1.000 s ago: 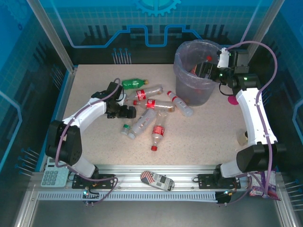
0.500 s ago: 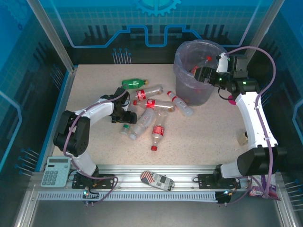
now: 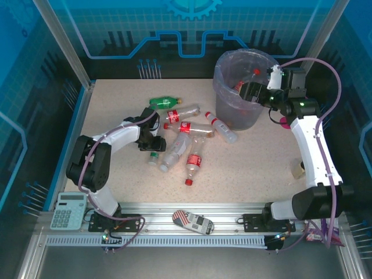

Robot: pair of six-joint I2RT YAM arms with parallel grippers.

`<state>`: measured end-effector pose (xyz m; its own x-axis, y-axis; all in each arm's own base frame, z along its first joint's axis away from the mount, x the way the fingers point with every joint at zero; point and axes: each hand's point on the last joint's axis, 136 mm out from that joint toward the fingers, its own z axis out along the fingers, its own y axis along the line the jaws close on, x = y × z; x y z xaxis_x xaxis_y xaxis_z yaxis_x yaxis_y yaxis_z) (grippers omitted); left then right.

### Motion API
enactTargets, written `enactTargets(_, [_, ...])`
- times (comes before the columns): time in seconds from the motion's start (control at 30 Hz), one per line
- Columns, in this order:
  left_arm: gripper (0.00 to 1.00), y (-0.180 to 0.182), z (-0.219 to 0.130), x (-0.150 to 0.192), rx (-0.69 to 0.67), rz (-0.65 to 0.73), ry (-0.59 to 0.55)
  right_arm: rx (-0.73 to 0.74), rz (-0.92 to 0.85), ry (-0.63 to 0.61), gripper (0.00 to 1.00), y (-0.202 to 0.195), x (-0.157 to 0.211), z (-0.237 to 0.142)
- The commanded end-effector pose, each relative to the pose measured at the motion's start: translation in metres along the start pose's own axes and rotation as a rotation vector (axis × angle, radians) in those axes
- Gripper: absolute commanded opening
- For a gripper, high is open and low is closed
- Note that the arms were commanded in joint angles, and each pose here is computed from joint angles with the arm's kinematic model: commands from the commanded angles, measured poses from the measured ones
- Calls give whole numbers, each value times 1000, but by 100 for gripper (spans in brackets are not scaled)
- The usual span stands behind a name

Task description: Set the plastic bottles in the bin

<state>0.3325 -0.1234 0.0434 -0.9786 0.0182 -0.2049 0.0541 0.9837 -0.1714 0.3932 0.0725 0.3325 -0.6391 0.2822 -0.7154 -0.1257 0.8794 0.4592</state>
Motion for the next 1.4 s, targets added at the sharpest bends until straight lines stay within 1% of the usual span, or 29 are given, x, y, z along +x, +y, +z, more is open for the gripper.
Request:
enactTargets(0.0, [56,-5,-28,-10,5,6,-67,-41,-9,-61,94,15,-11,-18])
enactTargets(0.13, [55,-11,-58,-23,22,21,-137,-80,-17,-83,94,30,-13,-25])
enactTargets(0.23, [55,-19,-84,-34,51,33,-203,-140,-37,-89,94,54,-11,-29])
enactTargets(0.3, [54,-33,-102,-43,119,50,-262,-196,-53,-81,94,74,-7,-27])
enactTargets(0.37, [52,-53,-122,-50,217,82,-335,-267,-68,-44,94,98,2,-18])
enactTargets(0.5, [50,-89,-157,-60,385,167,-474,-362,-97,61,93,137,28,10])
enactTargets(0.6, [50,-107,-173,-59,462,234,-531,-424,-97,124,93,161,47,32])
enactTargets(0.7, [51,-121,-181,-57,524,277,-557,-496,-81,174,93,183,61,50])
enactTargets(0.87, [51,-139,-181,-55,591,311,-551,-581,-58,233,93,209,79,73])
enactTargets(1.07, [51,-151,-175,-57,614,332,-534,-614,-28,278,93,217,96,94])
enactTargets(1.17, [51,-156,-175,-59,620,341,-532,-597,-16,306,92,214,105,106])
enactTargets(1.27, [51,-157,-175,-61,619,340,-536,-579,-12,324,85,210,110,112])
enactTargets(1.37, [51,-155,-174,-64,608,336,-544,-558,-17,325,75,207,112,114])
